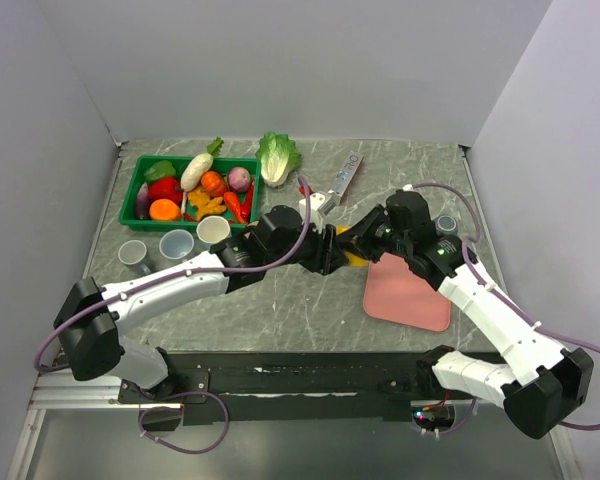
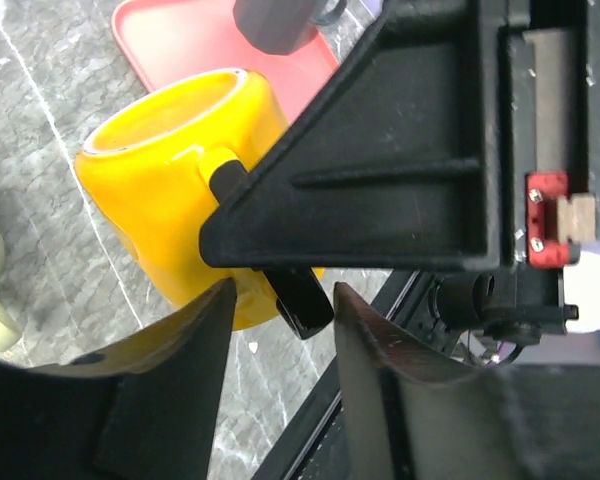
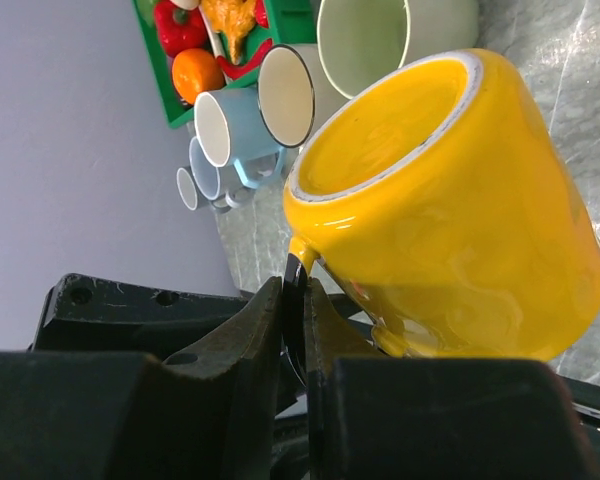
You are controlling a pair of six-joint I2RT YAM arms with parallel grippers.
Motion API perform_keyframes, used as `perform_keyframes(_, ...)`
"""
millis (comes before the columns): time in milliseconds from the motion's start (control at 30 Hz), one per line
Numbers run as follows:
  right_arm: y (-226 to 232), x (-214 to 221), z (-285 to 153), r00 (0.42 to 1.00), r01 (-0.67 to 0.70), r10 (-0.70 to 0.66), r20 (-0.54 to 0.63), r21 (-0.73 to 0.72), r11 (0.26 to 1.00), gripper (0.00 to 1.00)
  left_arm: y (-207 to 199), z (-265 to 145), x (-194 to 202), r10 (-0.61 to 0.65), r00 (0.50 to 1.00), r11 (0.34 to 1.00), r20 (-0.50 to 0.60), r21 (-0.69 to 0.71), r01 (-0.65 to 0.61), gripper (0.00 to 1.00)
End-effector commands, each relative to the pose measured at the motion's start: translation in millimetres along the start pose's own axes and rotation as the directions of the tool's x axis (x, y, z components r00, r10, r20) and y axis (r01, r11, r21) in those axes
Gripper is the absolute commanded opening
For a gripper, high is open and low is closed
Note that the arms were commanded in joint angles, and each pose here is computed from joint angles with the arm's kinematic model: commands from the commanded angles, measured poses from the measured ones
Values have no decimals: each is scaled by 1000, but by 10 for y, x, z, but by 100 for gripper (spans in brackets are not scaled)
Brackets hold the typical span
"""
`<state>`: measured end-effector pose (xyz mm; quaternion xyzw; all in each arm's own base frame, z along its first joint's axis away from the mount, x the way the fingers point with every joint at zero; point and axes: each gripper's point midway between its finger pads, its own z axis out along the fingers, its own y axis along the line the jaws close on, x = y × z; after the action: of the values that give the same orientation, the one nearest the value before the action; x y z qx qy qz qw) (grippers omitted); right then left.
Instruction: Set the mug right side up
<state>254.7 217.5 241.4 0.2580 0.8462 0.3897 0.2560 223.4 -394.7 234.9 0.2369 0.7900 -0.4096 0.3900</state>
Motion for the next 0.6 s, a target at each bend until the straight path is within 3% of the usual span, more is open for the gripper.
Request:
perform_keyframes(0, 499, -107, -169, 999, 23, -17, 42, -164, 986, 0, -67, 41, -259, -31, 997, 999, 71, -15, 32, 46)
perform_keyframes(200, 521, -105, -181, 999, 6, 2, 42, -186, 982, 0, 67, 153, -231, -62, 997, 994, 54, -91, 67, 38)
perform_keyframes(400, 473, -83, -177, 999, -13, 21, 39, -182, 983, 0, 281, 164, -241, -92, 993, 971, 76, -213, 106, 17)
perform_keyframes(467, 422, -93, -174, 998, -17, 26, 51, -169, 986, 0, 301, 174, -214, -91, 993, 969, 70, -223, 105, 3)
perform_keyframes(567, 330, -99, -161, 998, -17, 26, 60, -131, 991, 0, 295, 177, -209, -92, 994, 970, 66, -220, 105, 1)
